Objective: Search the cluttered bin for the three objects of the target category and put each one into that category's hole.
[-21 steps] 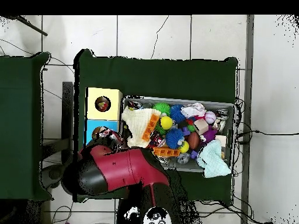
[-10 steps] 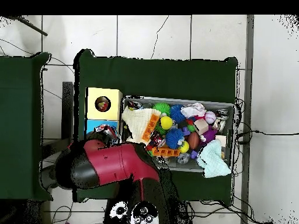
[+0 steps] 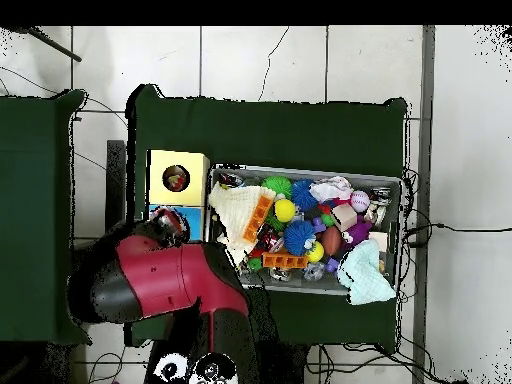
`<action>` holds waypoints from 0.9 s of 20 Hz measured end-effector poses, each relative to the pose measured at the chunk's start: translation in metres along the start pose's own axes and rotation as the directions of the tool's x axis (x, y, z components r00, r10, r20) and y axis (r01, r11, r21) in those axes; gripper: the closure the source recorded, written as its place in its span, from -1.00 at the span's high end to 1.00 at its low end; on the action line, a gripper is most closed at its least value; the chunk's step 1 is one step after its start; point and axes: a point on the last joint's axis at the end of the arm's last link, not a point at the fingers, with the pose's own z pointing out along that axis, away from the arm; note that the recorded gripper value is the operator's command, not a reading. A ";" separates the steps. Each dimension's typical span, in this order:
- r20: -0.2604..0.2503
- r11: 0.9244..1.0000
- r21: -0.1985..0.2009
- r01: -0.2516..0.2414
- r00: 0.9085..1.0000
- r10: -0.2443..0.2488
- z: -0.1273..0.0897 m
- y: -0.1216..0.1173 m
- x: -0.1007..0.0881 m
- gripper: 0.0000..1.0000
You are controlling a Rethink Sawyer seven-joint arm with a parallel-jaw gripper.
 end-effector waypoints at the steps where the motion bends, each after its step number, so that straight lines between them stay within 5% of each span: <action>1: 0.004 1.000 0.001 -0.004 1.000 0.004 -0.001 0.000 -0.004 -1.00; 7: 0.023 0.999 0.004 -0.033 0.999 0.033 0.002 -0.006 -0.022 -1.00; 18: 0.013 0.997 -0.004 -0.075 0.997 0.075 0.021 -0.021 -0.026 -1.00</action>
